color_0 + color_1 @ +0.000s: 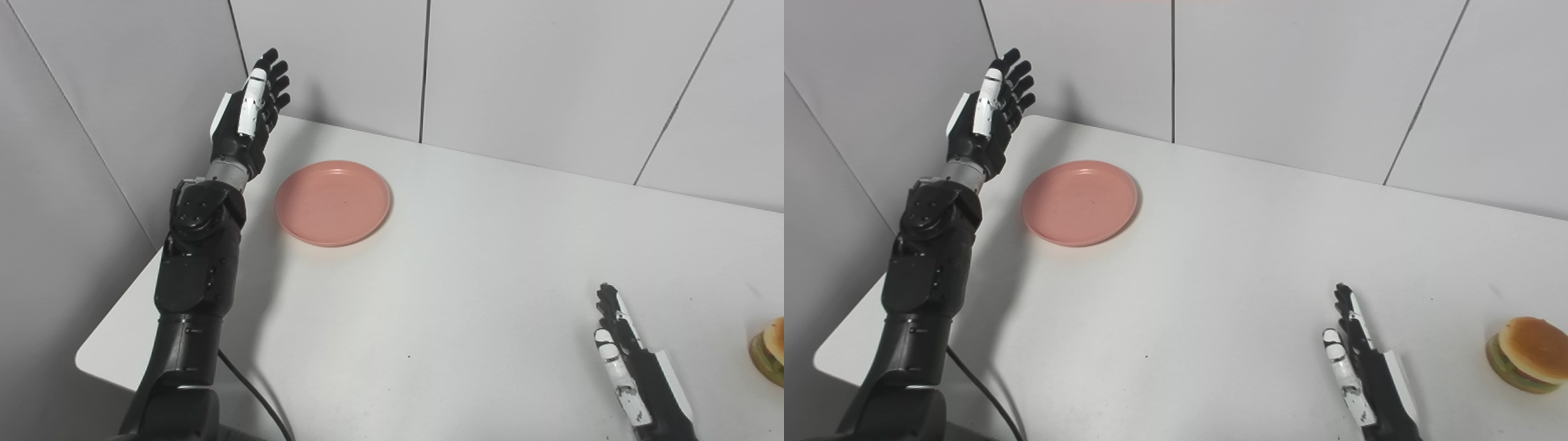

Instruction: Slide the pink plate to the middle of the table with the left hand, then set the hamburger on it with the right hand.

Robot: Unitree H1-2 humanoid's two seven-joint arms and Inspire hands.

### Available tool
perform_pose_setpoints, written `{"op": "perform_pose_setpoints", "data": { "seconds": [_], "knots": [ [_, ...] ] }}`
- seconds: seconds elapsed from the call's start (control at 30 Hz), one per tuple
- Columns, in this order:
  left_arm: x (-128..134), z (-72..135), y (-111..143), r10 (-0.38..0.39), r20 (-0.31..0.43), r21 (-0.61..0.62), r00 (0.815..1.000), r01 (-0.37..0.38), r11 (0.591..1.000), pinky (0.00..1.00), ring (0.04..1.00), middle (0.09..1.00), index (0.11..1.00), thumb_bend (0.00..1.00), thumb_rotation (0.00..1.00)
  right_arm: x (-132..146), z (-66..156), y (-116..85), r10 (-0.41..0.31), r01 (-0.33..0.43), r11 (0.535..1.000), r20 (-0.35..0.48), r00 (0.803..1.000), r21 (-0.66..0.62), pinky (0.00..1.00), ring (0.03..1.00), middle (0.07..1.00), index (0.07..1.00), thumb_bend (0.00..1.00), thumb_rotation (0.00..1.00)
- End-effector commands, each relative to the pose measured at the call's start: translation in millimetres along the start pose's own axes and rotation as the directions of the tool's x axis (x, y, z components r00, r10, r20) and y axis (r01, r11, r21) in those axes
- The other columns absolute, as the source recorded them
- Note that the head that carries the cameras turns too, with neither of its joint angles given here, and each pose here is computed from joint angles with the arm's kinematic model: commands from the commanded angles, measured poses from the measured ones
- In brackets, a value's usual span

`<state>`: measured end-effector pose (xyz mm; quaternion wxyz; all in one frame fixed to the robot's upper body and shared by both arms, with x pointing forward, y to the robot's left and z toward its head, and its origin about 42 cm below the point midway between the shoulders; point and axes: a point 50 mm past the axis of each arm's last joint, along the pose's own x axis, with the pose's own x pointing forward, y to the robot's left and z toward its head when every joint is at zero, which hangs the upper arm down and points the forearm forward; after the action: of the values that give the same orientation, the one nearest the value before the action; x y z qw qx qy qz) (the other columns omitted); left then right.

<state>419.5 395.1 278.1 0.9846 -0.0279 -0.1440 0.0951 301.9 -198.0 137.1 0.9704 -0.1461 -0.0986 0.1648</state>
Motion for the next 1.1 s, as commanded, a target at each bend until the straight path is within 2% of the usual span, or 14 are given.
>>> {"op": "perform_pose_setpoints", "data": {
  "seconds": [0.0,0.5,0.63,0.9,1.07],
  "knots": [
    [9,23,11,0.014,0.105,0.009,0.994,-0.016,1.000,0.95,0.964,0.960,0.933,0.41,1.00,0,-3,-2,0.004,-0.004,1.000,-0.022,1.000,0.000,1.00,1.000,1.000,1.000,0.05,1.00],
    [15,-6,37,0.096,0.046,-0.054,0.994,-0.094,0.994,0.92,0.940,0.947,0.927,0.42,1.00,-1,-2,-3,-0.001,0.001,1.000,-0.024,1.000,-0.004,1.00,1.000,1.000,1.000,0.06,1.00],
    [15,-12,42,0.099,0.025,-0.052,0.995,-0.097,0.994,0.95,0.948,0.944,0.923,0.42,1.00,-1,-2,-3,-0.002,0.002,1.000,-0.024,1.000,-0.008,1.00,1.000,1.000,1.000,0.05,1.00],
    [16,-27,48,0.112,-0.019,-0.086,0.994,-0.113,0.990,0.93,0.935,0.945,0.932,0.41,1.00,-1,-3,-3,0.002,-0.002,1.000,-0.026,1.000,0.011,1.00,1.000,1.000,1.000,0.06,1.00],
    [15,-42,48,0.102,-0.048,-0.116,0.994,-0.107,0.987,0.96,0.943,0.940,0.924,0.40,1.00,-1,-1,-3,0.003,-0.003,1.000,-0.030,1.000,0.002,1.00,1.000,1.000,1.000,0.08,1.00]
  ]
}}
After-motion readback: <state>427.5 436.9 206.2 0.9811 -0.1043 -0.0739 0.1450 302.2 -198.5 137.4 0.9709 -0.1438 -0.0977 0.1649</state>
